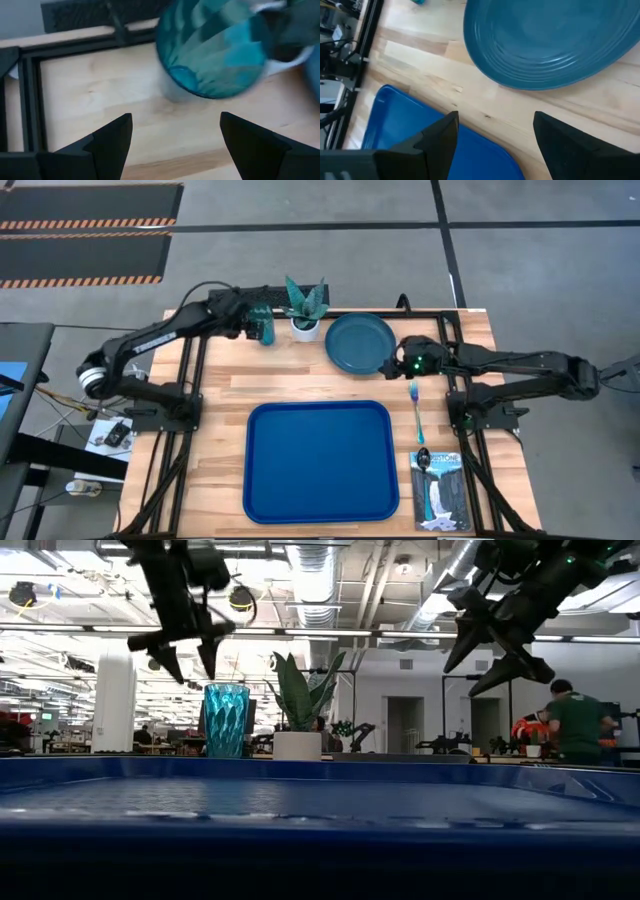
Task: Pick and place plate/cup/fork/spoon on tray
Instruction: Put the blue cup on the top left of the blue tray
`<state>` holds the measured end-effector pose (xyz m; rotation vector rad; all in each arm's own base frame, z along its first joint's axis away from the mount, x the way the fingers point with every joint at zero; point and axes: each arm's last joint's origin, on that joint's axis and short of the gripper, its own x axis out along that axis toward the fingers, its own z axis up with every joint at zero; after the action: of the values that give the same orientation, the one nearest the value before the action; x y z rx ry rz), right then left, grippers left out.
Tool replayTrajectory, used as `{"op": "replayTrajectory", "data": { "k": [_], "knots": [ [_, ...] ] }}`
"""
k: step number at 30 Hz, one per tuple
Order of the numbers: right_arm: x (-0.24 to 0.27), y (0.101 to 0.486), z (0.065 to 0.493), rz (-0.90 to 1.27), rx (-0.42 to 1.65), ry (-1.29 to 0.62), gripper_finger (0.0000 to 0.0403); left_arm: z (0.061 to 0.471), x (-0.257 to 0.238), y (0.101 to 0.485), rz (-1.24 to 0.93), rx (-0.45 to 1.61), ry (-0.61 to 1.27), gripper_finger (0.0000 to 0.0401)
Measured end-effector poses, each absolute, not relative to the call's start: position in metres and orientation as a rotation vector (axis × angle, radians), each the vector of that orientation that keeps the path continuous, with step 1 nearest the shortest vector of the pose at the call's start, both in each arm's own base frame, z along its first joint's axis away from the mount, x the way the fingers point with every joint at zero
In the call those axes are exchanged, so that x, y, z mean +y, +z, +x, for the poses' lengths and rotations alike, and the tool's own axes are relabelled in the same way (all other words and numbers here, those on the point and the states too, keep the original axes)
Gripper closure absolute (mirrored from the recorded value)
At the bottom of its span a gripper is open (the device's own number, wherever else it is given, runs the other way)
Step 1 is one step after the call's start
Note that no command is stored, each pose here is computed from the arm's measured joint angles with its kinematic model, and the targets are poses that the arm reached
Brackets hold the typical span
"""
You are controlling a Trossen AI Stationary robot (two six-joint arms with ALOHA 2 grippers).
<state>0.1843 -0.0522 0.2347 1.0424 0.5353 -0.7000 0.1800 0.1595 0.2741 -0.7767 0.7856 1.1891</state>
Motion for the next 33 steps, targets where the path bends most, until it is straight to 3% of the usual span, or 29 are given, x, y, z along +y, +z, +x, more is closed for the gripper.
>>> {"op": "replayTrajectory", "data": {
  "k": [9, 16, 33],
  "knots": [
    [-0.044, 0.235, 0.186, 1.043, 0.531, -0.7, 0.012, 0.186, 0.177, 0.297, -0.854, 0.682, 1.08, 0.0113],
    [-0.04, 0.235, 0.187, 1.022, 0.533, -0.697, 0.0121, 0.179, 0.184, 0.322, -0.819, 0.562, 1.206, 0.0113],
    [-0.041, 0.235, 0.187, 1.01, 0.525, -0.713, 0.0121, 0.193, 0.212, 0.28, -0.872, 0.764, 1.177, 0.0113]
  ]
}}
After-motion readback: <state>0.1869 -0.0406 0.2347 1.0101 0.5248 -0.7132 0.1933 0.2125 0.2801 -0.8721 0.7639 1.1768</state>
